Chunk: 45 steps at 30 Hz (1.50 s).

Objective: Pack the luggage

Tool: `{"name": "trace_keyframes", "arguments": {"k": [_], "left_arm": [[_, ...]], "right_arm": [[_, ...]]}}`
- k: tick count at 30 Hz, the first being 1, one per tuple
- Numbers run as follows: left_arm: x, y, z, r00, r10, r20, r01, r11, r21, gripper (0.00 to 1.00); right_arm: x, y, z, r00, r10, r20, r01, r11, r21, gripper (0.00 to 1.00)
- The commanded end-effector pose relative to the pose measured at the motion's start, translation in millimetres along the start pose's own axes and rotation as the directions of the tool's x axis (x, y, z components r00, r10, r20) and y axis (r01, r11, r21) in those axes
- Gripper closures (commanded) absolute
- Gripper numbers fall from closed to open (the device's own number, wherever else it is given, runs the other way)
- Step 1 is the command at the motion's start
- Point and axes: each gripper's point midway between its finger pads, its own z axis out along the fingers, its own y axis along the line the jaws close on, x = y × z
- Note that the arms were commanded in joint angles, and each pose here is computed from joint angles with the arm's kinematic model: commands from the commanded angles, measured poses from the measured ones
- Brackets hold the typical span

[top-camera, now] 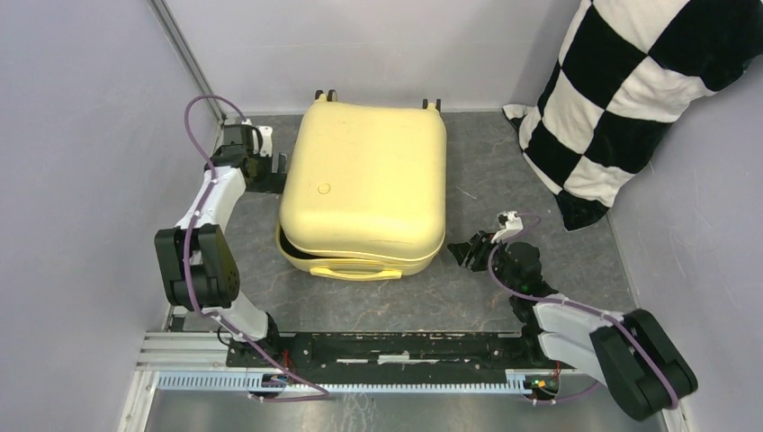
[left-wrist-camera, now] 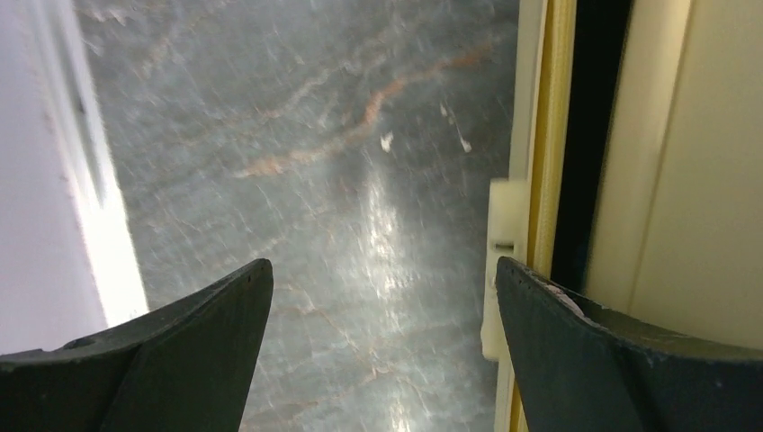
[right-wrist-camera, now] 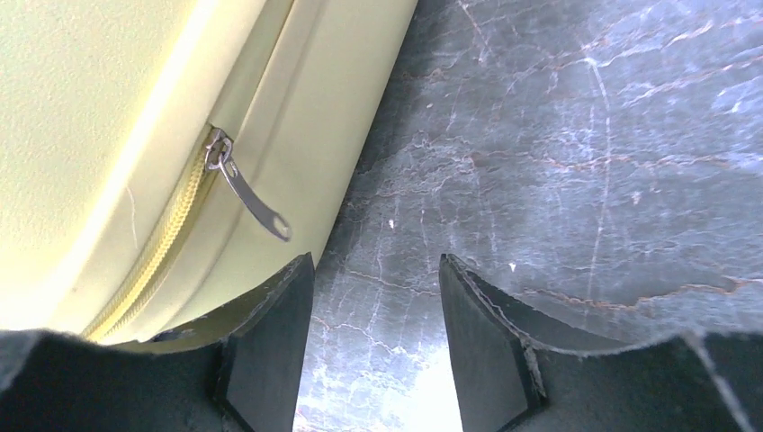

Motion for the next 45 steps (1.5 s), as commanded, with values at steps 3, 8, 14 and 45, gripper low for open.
{"name": "trace_keyframes", "arguments": {"k": [3,8,14,45], "left_arm": [[18.7,-23.4,-60.4,1.000,-0.031,0.005,0.029,0.967,0.253,0.00],[32.8,-41.5,-107.2,0.999,-0.015,0.031,0.003,0.934,0.357,0.00],[31.4,-53.4,-135.2,0.995,-0.050,0.082,0.012,0.914,0.405,0.00],[30.9,80.7,-103.4,0.969,-0.227,0.098,0.222,0.974,0.051,0.03]], "right_arm": [[6.4,-12.2,-13.7,0.992,-0.121,-0.040,0.123,0.991,0.046,0.40],[8.9,31.4,-15.8,0.988,-0.153,-0.033,0.146,0.977,-0.158,0.40],[4.7,70.3,-15.2,0.990,-0.141,-0.010,0.133,0.955,-0.266,0.41],[-0.6,117.0,15.1,0.960,-0.265,-0.087,0.226,0.922,-0.315,0.35]]}}
